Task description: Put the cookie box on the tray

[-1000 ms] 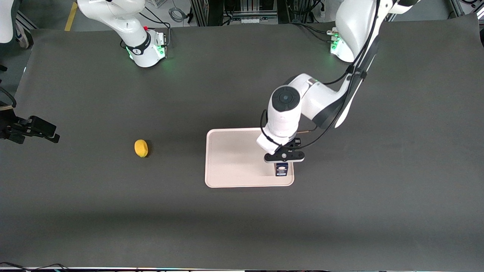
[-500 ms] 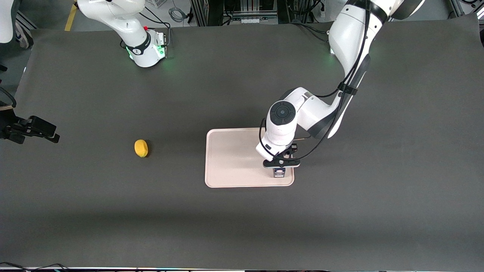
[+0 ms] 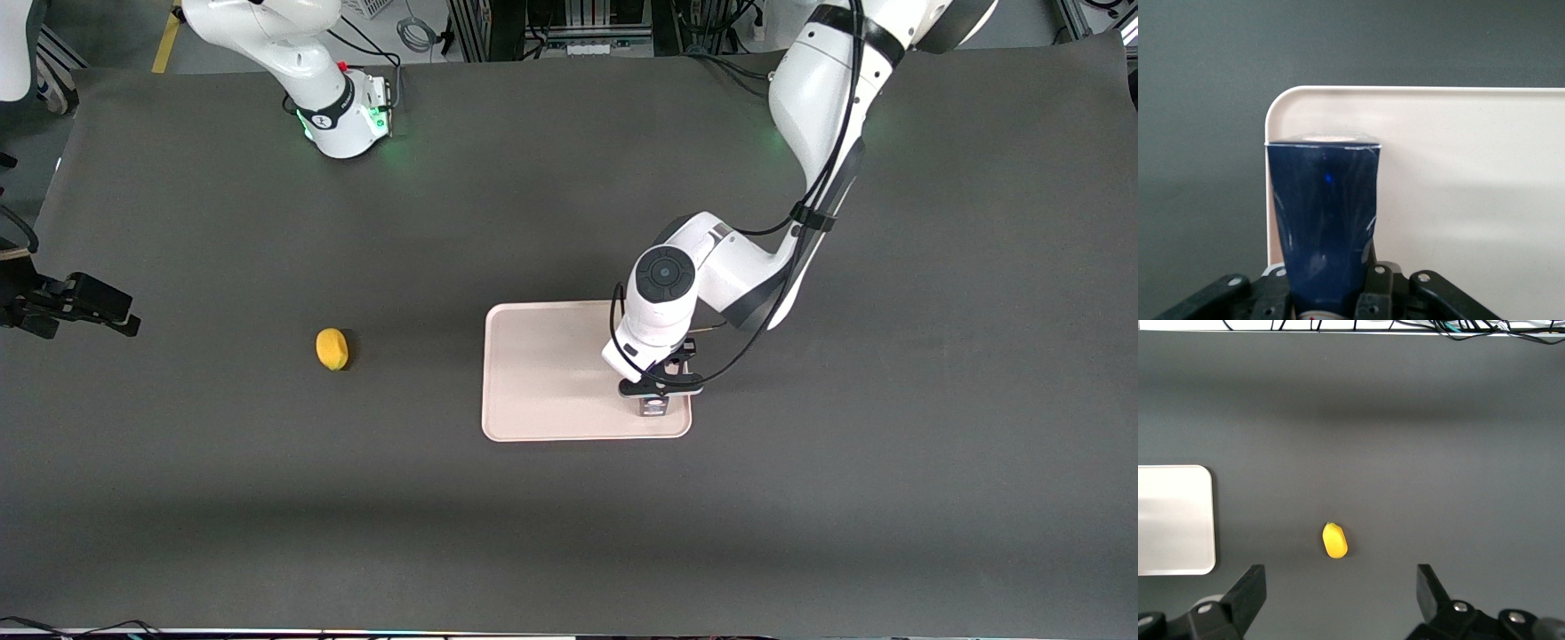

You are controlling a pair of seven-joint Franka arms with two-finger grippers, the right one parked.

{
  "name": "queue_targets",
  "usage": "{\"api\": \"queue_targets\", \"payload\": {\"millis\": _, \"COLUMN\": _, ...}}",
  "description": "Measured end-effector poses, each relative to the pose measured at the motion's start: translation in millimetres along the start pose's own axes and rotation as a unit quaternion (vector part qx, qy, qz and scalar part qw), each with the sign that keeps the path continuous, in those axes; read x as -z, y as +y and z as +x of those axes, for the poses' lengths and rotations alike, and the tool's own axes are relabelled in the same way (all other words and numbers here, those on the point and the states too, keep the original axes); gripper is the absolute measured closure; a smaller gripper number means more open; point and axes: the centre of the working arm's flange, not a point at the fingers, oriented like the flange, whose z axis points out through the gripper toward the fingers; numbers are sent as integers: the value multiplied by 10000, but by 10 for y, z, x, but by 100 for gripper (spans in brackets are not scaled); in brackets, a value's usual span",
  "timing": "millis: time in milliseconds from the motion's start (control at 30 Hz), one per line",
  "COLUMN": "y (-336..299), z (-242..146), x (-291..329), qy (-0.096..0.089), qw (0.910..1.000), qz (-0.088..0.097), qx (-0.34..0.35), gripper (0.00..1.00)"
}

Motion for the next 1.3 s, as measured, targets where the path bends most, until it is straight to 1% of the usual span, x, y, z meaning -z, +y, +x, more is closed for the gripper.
{"api": "queue_targets", "payload": {"millis": 67, "y": 6, "z": 3, "x": -9, "qy": 16, "qw": 10000, "qz": -31, "qx": 5, "gripper": 65}}
{"api": "queue_targets", "payload": {"millis": 100, "y": 10, "z": 6, "x": -12, "qy": 27, "qw": 10000, "qz": -48, "qx": 9, "gripper": 63}}
{"api": "queue_targets", "payload": {"millis": 133, "y": 12, "z": 8, "x": -14, "qy": 36, "qw": 10000, "qz": -62, "qx": 13, "gripper": 60}}
{"api": "queue_targets", "payload": {"millis": 167, "y": 13, "z": 9, "x": -15, "qy": 38, "qw": 10000, "qz": -69, "qx": 18, "gripper": 51}}
{"api": "queue_targets", "payload": {"millis": 233, "y": 14, "z": 10, "x": -15, "qy": 40, "qw": 10000, "qz": -75, "qx": 23, "gripper": 41}}
{"api": "queue_targets", "payload": {"millis": 267, "y": 14, "z": 10, "x": -14, "qy": 39, "qw": 10000, "qz": -77, "qx": 26, "gripper": 39}}
{"api": "queue_targets", "payload": {"millis": 300, "y": 14, "z": 10, "x": -15, "qy": 38, "qw": 10000, "qz": -80, "qx": 29, "gripper": 35}}
{"api": "queue_targets", "payload": {"millis": 533, "y": 16, "z": 12, "x": -12, "qy": 30, "qw": 9999, "qz": -101, "qx": 54, "gripper": 1}}
{"api": "queue_targets", "payload": {"millis": 567, "y": 17, "z": 12, "x": -12, "qy": 31, "qw": 9999, "qz": -103, "qx": 54, "gripper": 0}}
{"api": "queue_targets", "payload": {"millis": 767, "y": 19, "z": 14, "x": -10, "qy": 40, "qw": 9999, "qz": -114, "qx": 56, "gripper": 0}}
{"api": "queue_targets", "payload": {"millis": 900, "y": 25, "z": 27, "x": 11, "qy": 78, "qw": 9998, "qz": -148, "qx": 53, "gripper": 0}}
{"api": "queue_targets", "payload": {"millis": 1033, "y": 42, "z": 82, "x": 115, "qy": 175, "qw": 9996, "qz": -217, "qx": 53, "gripper": 0}}
{"api": "queue_targets", "payload": {"millis": 1300, "y": 38, "z": 248, "x": 565, "qy": 500, "qw": 9979, "qz": -403, "qx": -113, "gripper": 0}}
